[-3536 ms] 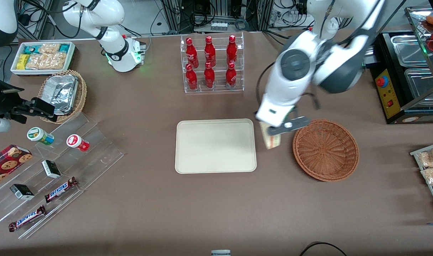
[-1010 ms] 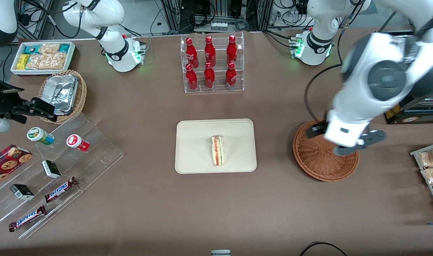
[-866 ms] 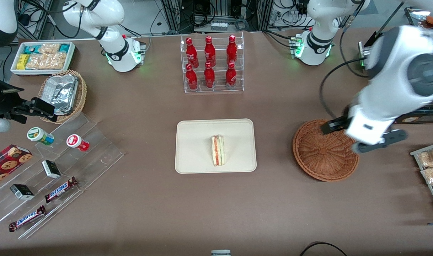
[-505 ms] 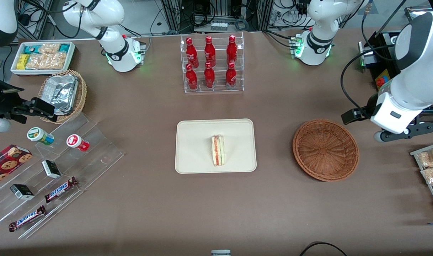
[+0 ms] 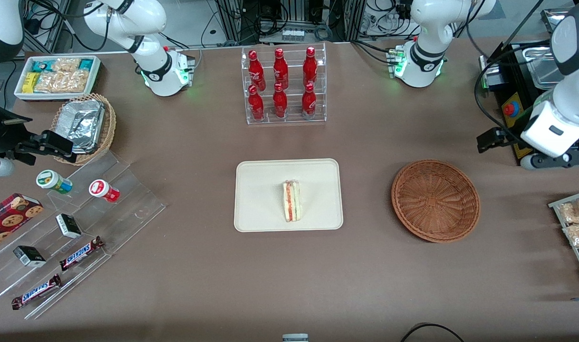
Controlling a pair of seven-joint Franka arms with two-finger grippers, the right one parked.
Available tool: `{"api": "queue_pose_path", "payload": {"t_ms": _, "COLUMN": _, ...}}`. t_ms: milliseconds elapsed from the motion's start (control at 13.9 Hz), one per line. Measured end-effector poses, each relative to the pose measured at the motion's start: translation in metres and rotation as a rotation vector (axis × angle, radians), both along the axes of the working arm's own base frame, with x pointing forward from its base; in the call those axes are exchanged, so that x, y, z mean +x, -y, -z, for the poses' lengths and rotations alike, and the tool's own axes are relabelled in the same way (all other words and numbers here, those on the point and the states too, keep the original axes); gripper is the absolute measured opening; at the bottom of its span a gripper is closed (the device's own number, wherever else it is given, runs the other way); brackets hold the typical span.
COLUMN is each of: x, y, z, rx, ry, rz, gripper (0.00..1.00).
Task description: Place sandwich from basket to tray
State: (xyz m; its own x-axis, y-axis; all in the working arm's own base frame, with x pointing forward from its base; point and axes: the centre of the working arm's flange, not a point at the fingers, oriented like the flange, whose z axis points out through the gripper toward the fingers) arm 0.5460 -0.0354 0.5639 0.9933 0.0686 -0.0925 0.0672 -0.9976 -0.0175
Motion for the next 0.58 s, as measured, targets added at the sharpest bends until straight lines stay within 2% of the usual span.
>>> {"api": "queue_pose_path", "payload": {"t_ms": 289, "x": -0.014, "y": 0.003, "z": -0.006, "rx": -0.007, "ry": 0.002, "rz": 0.004, "gripper": 1.00}}
{"api": "queue_pose_path", "payload": {"t_ms": 577, "x": -0.017, "y": -0.004, "z": -0.011, "rx": -0.014, "ry": 0.005, "rz": 0.001, "gripper": 1.00}}
